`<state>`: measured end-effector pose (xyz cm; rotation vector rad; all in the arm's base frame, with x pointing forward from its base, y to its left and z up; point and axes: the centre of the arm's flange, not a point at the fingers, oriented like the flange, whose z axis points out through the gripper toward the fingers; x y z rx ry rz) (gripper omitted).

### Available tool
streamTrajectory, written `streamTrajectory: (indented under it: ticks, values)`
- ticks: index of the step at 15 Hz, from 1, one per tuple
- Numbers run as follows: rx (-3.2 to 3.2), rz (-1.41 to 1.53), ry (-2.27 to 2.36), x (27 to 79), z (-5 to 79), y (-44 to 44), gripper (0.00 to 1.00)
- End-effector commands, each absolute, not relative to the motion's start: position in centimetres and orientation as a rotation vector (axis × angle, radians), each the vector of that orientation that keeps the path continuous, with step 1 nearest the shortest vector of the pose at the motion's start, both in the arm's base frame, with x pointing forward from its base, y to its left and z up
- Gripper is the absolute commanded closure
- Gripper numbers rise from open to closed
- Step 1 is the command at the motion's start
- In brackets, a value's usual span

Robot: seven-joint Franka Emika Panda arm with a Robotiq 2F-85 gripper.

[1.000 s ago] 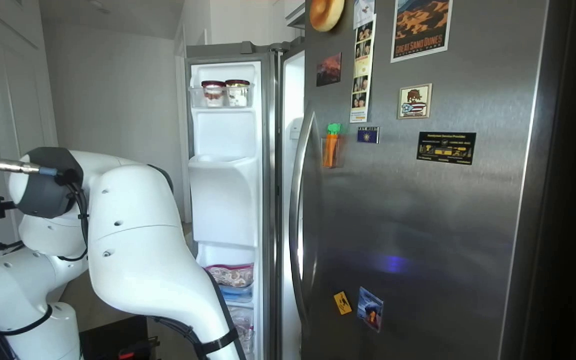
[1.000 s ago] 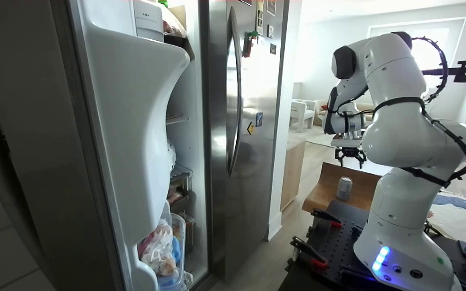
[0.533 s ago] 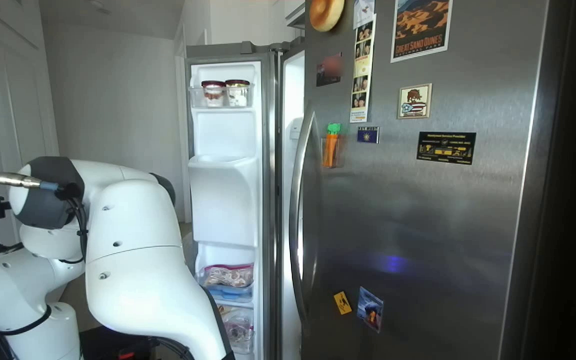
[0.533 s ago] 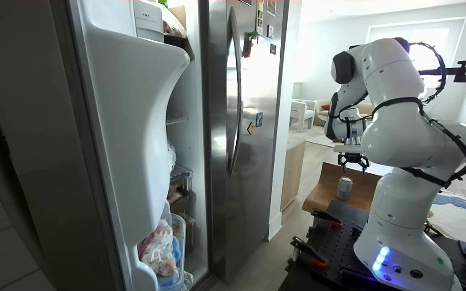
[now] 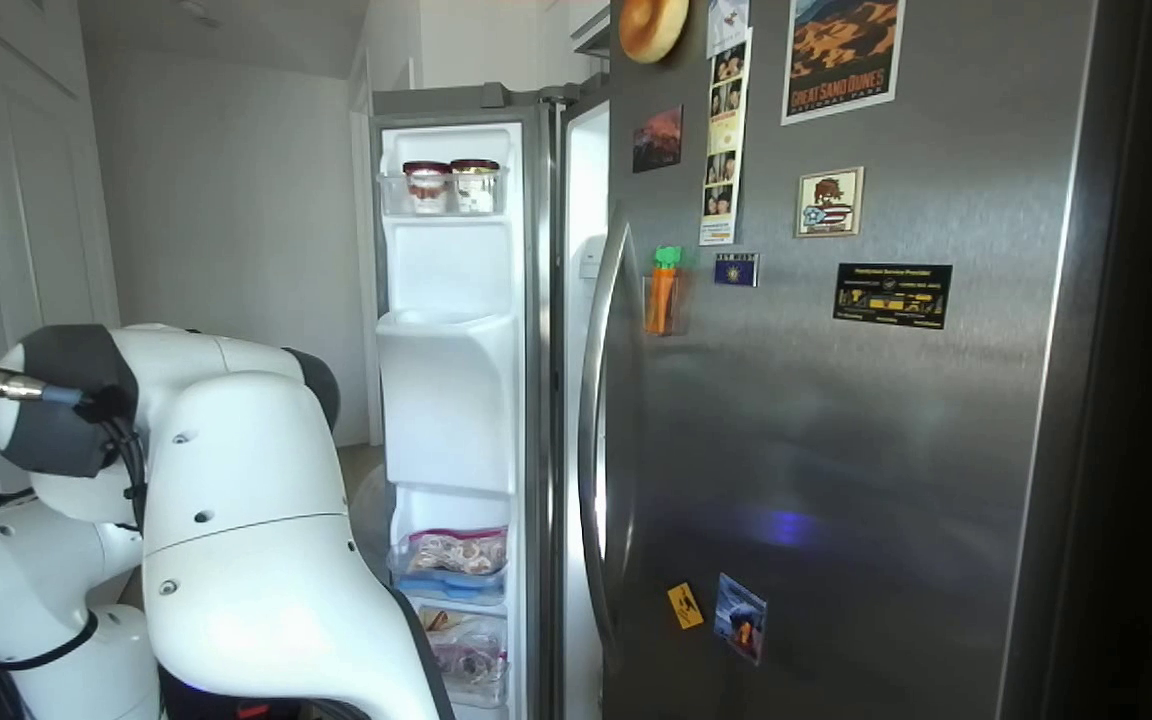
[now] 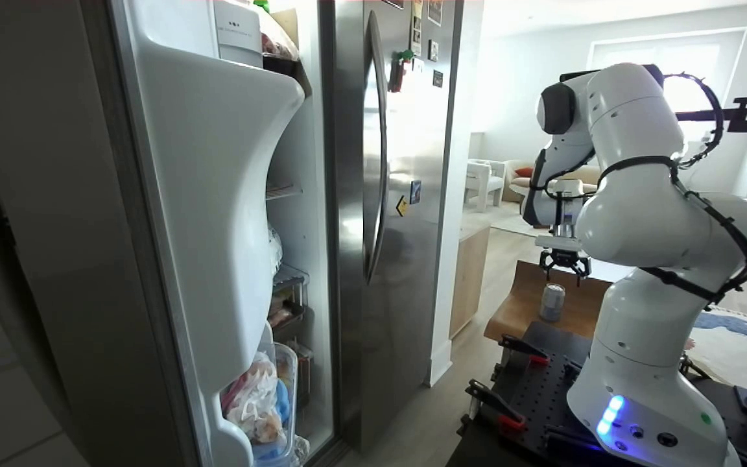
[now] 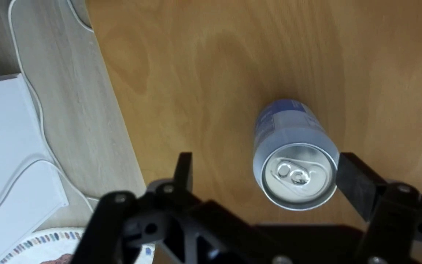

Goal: Take the can from the chair and put it on the second shelf in the fridge

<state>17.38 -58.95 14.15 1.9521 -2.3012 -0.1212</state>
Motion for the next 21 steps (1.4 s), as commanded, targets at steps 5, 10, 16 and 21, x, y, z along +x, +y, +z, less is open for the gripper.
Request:
streamTrajectory:
  ticks: [5,10,16,21]
  values:
    - [1.979,-0.031,-2.314,17.6,12.8,-59.7,0.00]
    - [1.979,0.005,-2.311,19.3,12.0,-60.4,0.00]
    - [1.964,0.010,-2.274,20.0,10.4,-61.7,0.00]
    - [1.953,-0.013,-2.258,19.7,9.2,-62.1,0.00]
